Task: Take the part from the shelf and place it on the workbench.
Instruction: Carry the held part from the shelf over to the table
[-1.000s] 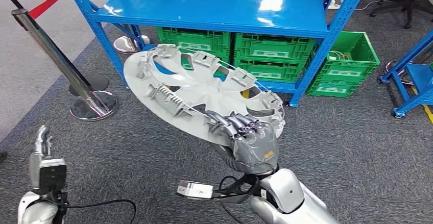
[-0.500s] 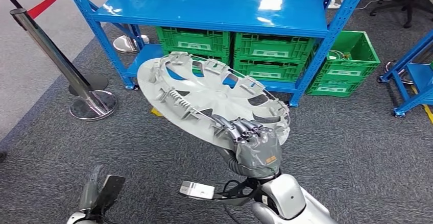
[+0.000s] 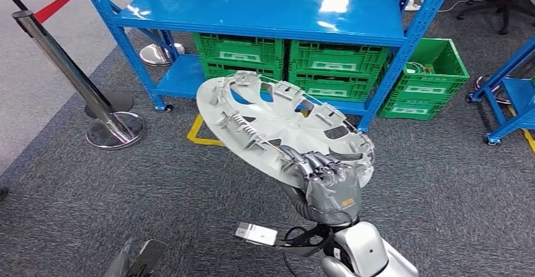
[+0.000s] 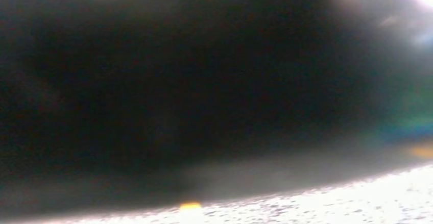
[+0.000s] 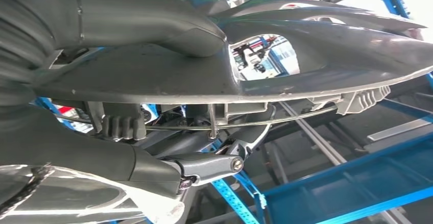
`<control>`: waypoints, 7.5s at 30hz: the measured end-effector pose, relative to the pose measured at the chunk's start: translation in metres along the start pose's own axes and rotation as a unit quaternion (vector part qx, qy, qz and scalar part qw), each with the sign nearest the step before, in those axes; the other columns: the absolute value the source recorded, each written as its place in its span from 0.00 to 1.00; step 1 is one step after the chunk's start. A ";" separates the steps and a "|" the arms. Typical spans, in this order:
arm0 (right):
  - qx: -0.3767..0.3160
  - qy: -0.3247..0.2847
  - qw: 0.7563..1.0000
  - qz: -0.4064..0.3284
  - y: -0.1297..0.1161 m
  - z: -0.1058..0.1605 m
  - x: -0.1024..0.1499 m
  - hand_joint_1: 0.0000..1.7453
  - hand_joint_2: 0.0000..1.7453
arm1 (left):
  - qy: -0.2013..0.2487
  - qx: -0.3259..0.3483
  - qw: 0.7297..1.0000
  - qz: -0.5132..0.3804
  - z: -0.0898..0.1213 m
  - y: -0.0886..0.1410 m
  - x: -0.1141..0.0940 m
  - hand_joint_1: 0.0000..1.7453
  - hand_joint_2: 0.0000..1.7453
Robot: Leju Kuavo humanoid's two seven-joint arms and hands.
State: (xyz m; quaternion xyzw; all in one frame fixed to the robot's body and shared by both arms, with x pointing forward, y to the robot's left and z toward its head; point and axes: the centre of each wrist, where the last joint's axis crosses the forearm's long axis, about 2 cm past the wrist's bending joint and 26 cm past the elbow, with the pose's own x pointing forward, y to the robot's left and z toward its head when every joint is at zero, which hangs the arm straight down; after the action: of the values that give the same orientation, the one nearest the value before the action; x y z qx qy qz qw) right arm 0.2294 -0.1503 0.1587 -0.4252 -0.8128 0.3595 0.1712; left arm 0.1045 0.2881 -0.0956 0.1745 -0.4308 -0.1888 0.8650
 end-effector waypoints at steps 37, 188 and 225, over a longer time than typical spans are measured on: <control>-0.009 0.020 1.000 0.016 -0.002 -0.006 -0.013 1.00 1.00 | 0.045 -0.005 0.999 0.009 0.016 0.005 -0.026 0.00 0.00; -0.021 0.022 0.999 0.027 0.001 -0.022 -0.016 1.00 1.00 | 0.062 -0.023 0.998 0.026 0.012 0.009 -0.024 0.00 0.00; -0.024 0.015 0.999 0.029 0.000 -0.024 -0.012 1.00 1.00 | 0.066 -0.024 0.997 0.042 0.012 0.007 -0.022 0.00 0.00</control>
State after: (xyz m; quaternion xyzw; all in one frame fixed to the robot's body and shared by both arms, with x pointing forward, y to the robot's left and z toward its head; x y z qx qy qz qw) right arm 0.2503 -0.1495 0.1751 -0.4575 -0.8062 0.3381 0.1624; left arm 0.0834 0.3031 -0.1009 0.1476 -0.3750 -0.1506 0.9027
